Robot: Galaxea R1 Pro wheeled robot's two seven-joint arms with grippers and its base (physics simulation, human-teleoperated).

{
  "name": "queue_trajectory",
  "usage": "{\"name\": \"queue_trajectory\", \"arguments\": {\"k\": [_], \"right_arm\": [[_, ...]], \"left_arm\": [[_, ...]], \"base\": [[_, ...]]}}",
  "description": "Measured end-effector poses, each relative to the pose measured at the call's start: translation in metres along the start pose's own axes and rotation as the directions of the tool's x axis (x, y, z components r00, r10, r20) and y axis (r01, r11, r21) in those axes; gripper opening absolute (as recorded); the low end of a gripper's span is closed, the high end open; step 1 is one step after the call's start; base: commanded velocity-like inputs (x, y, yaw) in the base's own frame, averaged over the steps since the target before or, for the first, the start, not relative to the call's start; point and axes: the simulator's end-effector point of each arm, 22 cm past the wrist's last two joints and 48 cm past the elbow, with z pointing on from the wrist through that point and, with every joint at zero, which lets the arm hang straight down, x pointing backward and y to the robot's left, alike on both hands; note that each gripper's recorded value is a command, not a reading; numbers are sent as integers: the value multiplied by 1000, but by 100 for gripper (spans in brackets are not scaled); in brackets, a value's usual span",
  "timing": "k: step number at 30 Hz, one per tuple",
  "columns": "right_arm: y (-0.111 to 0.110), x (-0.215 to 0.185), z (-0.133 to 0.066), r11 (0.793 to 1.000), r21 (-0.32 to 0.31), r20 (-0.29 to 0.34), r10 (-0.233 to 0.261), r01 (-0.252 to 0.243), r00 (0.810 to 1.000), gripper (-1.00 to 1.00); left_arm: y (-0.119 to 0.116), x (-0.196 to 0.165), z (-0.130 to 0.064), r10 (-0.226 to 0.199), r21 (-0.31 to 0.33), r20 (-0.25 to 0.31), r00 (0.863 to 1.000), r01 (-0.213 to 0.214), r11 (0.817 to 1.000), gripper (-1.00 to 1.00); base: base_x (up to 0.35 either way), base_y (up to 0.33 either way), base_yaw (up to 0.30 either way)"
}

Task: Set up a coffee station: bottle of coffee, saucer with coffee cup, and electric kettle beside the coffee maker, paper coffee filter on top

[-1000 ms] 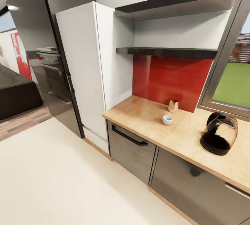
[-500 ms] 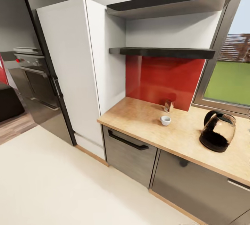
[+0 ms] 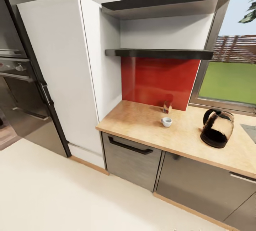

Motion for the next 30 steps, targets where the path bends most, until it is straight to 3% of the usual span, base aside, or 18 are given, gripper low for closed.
{"name": "queue_trajectory", "arguments": {"k": [18, 30], "right_arm": [[0, 0, 0, 1000, 0, 0, 1, -1, 1000, 100], [0, 0, 0, 1000, 0, 0, 2, -2, 1000, 100]], "left_arm": [[0, 0, 0, 0, 0, 0, 1000, 0, 1000, 100], [1, 0, 0, 0, -1, 0, 1000, 0, 1000, 100]], "base": [[145, 325, -264], [11, 336, -265]]}}
